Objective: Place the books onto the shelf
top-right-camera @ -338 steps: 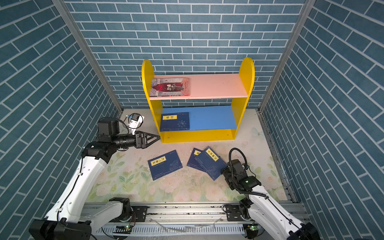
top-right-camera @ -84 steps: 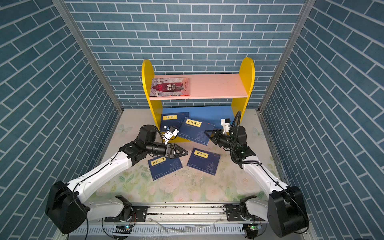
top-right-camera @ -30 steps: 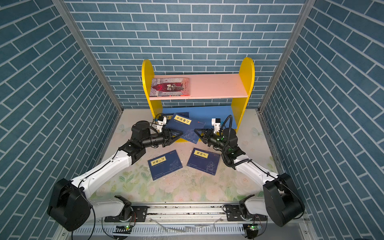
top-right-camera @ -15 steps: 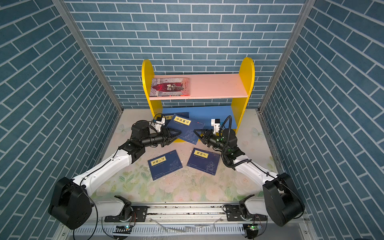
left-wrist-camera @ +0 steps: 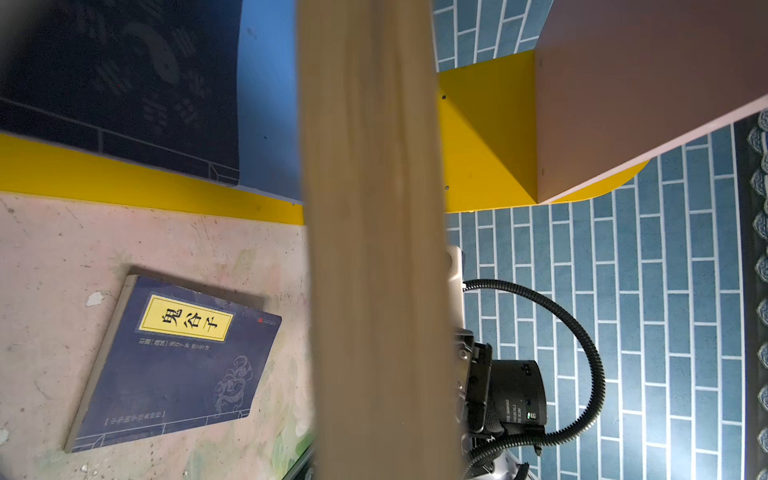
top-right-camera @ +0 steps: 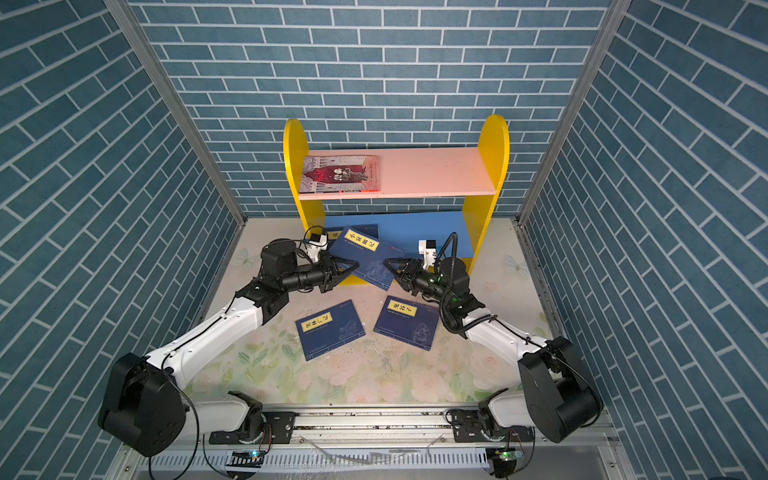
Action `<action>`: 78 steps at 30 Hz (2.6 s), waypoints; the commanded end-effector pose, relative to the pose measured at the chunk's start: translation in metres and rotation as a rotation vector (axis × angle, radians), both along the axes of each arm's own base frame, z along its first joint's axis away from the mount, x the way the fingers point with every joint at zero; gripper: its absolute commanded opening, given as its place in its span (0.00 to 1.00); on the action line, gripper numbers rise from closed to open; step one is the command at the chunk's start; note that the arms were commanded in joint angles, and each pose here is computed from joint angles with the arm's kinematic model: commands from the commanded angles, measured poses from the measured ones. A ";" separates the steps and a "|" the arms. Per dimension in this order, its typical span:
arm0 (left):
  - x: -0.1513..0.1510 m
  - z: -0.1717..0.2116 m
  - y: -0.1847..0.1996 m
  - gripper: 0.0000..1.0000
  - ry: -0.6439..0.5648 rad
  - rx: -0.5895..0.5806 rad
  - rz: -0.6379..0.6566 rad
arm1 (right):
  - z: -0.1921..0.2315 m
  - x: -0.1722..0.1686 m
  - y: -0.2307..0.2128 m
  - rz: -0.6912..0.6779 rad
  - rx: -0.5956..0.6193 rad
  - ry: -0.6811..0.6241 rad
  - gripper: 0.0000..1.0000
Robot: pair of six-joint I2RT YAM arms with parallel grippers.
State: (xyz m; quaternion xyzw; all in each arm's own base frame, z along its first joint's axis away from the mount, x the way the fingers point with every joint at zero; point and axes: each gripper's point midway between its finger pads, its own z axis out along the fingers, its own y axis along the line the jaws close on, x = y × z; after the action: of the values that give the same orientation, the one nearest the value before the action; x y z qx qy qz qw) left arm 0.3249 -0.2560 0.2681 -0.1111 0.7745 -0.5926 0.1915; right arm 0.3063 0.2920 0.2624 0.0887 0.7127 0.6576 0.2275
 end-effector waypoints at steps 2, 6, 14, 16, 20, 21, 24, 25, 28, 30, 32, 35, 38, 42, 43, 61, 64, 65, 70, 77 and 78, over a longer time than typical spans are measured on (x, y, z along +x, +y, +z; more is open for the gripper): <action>0.017 0.005 0.020 0.00 -0.020 -0.008 0.075 | 0.003 -0.001 -0.016 -0.094 -0.026 -0.026 0.48; 0.026 0.012 0.024 0.00 -0.033 -0.026 0.109 | -0.008 -0.005 -0.045 -0.235 -0.054 -0.012 0.52; 0.042 0.012 0.021 0.00 -0.021 -0.068 0.141 | -0.004 -0.033 -0.030 -0.231 -0.068 0.009 0.56; 0.045 0.015 0.021 0.00 -0.025 -0.083 0.146 | 0.006 -0.037 -0.015 -0.216 -0.062 -0.011 0.56; 0.048 0.020 0.021 0.00 -0.034 -0.099 0.159 | 0.015 -0.040 0.011 -0.198 -0.048 -0.039 0.56; 0.049 0.020 0.021 0.00 -0.031 -0.102 0.159 | 0.016 -0.041 0.016 -0.198 -0.039 -0.042 0.56; 0.051 0.019 0.021 0.00 -0.029 -0.114 0.168 | 0.011 -0.037 0.032 -0.215 -0.023 -0.039 0.56; 0.051 0.019 0.021 0.00 -0.029 -0.117 0.170 | 0.008 -0.035 0.036 -0.223 -0.016 -0.035 0.55; 0.051 0.014 0.021 0.00 -0.017 -0.113 0.170 | 0.005 -0.025 0.042 -0.260 0.016 -0.035 0.55; 0.051 0.014 0.021 0.00 -0.018 -0.115 0.171 | 0.006 -0.019 0.043 -0.290 0.037 -0.039 0.55; 0.051 0.014 0.022 0.00 -0.023 -0.117 0.174 | 0.009 -0.014 0.045 -0.314 0.061 -0.050 0.55; 0.051 0.014 0.022 0.00 -0.022 -0.117 0.175 | 0.011 -0.008 0.044 -0.351 0.081 -0.058 0.55; 0.051 0.012 0.022 0.00 -0.021 -0.115 0.177 | 0.017 -0.008 0.043 -0.362 0.123 -0.077 0.55; 0.051 0.008 0.023 0.00 -0.013 -0.111 0.182 | 0.022 -0.009 0.048 -0.341 0.164 -0.073 0.55; 0.051 0.009 0.023 0.00 -0.013 -0.112 0.182 | 0.021 -0.008 0.048 -0.344 0.161 -0.071 0.55; 0.039 0.008 0.024 0.00 -0.010 -0.112 0.165 | 0.017 0.011 0.040 -0.441 0.145 -0.071 0.32; 0.038 0.011 0.024 0.00 -0.014 -0.117 0.164 | 0.015 0.015 0.042 -0.444 0.139 -0.066 0.32; 0.038 0.011 0.024 0.00 -0.015 -0.116 0.164 | 0.014 0.015 0.042 -0.446 0.142 -0.064 0.33; 0.035 0.009 0.024 0.00 -0.011 -0.113 0.160 | 0.011 0.020 0.036 -0.485 0.159 -0.062 0.38; 0.036 0.011 0.023 0.00 -0.021 -0.119 0.165 | 0.009 0.027 0.039 -0.490 0.177 -0.045 0.35; 0.036 0.011 0.023 0.00 -0.021 -0.120 0.166 | 0.010 0.028 0.040 -0.487 0.183 -0.043 0.34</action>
State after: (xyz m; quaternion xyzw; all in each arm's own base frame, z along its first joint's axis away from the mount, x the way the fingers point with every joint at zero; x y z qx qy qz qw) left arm 0.3636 -0.2329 0.2615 -0.2029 0.7363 -0.6080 0.2168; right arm 0.3255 0.3329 0.2487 0.2467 0.6413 0.6190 0.3805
